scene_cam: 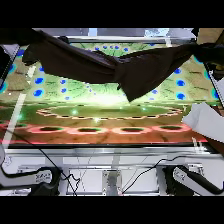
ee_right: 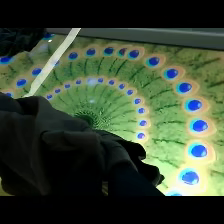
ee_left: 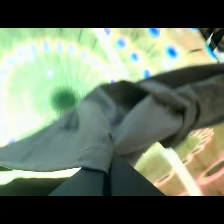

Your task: Fold the shirts.

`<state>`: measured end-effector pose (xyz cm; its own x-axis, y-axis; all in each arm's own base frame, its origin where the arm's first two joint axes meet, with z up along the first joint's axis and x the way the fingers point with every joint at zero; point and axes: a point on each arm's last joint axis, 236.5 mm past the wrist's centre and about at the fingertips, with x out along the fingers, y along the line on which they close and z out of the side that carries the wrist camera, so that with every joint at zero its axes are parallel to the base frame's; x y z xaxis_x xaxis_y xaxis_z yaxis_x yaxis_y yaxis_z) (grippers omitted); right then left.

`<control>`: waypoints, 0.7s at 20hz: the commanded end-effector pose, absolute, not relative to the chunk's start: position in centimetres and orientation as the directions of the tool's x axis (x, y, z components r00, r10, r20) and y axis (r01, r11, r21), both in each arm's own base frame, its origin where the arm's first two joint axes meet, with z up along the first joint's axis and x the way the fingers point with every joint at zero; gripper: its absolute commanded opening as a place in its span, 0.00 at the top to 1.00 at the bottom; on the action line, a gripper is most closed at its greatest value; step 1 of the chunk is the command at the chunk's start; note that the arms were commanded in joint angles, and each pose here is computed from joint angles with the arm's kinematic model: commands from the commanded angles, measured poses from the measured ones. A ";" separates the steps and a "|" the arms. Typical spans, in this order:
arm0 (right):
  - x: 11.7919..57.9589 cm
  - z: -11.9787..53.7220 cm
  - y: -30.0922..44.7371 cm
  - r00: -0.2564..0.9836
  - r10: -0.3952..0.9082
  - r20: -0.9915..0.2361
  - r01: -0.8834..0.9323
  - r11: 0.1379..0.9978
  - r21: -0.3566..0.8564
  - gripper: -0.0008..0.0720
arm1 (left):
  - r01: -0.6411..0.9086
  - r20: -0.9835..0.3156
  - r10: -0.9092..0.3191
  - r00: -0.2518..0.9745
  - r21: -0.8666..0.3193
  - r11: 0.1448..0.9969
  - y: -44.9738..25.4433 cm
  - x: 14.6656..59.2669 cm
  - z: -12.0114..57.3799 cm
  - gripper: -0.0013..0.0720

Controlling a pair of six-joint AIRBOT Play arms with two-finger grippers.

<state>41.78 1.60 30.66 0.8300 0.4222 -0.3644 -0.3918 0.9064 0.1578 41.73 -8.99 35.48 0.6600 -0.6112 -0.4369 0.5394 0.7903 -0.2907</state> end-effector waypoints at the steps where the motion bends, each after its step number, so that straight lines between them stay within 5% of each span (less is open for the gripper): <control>1: 34.9 34.9 3.7 0.842 0.401 -0.360 -0.395 0.914 0.094 0.96 | 0.575 -0.372 -0.600 0.708 -0.188 0.796 -10.4 35.1 40.9 0.97; 8: 23.3 33.2 4.8 0.796 0.275 -0.539 -0.281 0.957 0.072 0.97 | 0.499 -0.661 -0.547 0.514 -0.289 0.817 -12.6 25.3 35.3 0.97; 14: 26.3 26.9 3.1 0.677 0.297 -0.674 -0.225 0.955 0.195 0.97 | 0.498 -0.849 -0.438 0.297 -0.254 0.829 -14.6 28.4 25.8 0.97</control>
